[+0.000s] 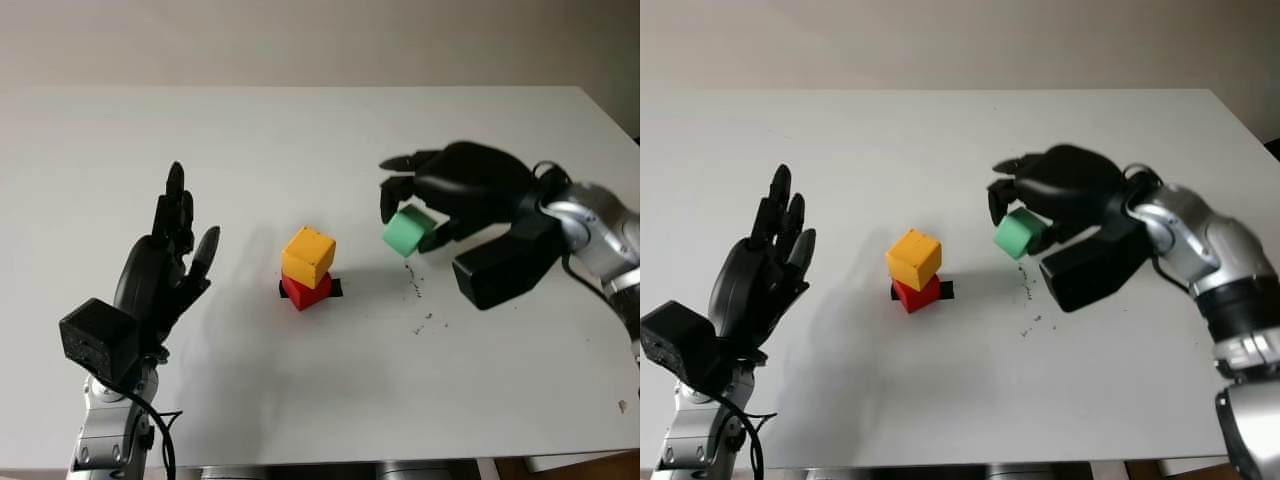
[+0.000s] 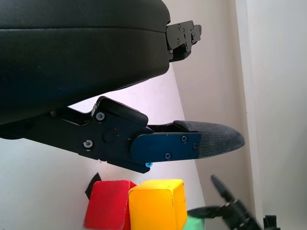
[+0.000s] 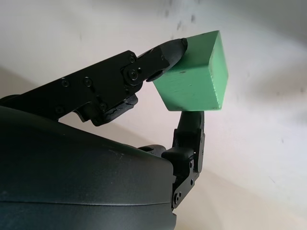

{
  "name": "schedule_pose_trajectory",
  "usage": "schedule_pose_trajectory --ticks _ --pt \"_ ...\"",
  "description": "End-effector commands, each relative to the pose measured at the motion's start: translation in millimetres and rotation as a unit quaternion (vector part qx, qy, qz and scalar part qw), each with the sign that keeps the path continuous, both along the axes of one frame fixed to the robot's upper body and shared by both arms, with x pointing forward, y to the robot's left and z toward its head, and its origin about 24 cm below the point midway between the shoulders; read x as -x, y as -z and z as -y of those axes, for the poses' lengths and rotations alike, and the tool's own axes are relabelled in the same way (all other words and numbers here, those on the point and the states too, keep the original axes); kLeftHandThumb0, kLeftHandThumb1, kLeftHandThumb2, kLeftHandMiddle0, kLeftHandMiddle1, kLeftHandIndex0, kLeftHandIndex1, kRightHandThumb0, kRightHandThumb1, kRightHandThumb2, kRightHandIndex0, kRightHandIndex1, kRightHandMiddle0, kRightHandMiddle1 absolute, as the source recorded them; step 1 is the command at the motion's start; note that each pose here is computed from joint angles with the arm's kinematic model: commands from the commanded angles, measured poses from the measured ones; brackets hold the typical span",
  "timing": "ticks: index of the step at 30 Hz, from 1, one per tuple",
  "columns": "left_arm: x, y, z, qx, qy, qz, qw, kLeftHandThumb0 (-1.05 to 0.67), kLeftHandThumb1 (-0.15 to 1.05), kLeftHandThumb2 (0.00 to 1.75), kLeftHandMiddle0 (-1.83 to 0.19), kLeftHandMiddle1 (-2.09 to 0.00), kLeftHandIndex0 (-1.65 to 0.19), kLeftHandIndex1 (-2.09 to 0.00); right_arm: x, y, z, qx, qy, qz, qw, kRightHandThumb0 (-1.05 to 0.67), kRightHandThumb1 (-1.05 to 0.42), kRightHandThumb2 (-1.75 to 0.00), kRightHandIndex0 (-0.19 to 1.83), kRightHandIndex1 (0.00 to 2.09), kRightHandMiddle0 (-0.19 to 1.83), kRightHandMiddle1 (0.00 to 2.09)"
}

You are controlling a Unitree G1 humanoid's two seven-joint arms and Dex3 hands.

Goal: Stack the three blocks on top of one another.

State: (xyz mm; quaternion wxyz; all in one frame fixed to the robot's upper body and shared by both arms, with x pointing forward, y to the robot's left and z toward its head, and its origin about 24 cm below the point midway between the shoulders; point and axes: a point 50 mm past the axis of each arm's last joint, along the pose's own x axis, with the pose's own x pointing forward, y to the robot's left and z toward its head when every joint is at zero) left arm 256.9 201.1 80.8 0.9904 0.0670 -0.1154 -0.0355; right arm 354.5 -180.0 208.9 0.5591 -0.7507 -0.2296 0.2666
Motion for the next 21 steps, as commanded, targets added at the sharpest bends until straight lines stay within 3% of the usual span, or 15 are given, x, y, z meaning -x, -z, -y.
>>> schedule_pose_trajectory --ticks 1,8,16,21 --pt "-1.4 -2 2.8 0.003 0.0 0.01 1.0 -0.81 1.05 0.46 0.19 -0.05 0.18 -0.05 -2.2 -18 -8 -0.007 -0.015 0.016 1.0 -0.42 -0.88 -0.05 0.35 0.07 0.58 1.12" --pt "-1.5 2 5.7 0.0 0.001 0.021 1.0 -0.78 1.05 0.47 0.19 -0.05 0.19 -0.05 -2.4 -47 -26 -0.047 -0.046 0.024 0.998 -0.38 -0.84 -0.05 0.38 0.06 0.68 0.99" --pt "-1.6 3 5.9 0.005 -0.004 0.023 1.0 -0.78 1.05 0.47 0.19 -0.04 0.19 -0.03 1.2 -75 -45 -0.106 -0.084 0.021 0.991 -0.4 -0.85 -0.05 0.37 0.06 0.63 1.18" --pt "-2.7 3 7.2 0.006 -0.005 0.026 1.0 -0.77 1.05 0.48 0.19 -0.04 0.19 -0.02 2.6 -87 -55 -0.163 -0.103 -0.018 0.981 -0.4 -0.86 -0.06 0.35 0.05 0.56 1.36"
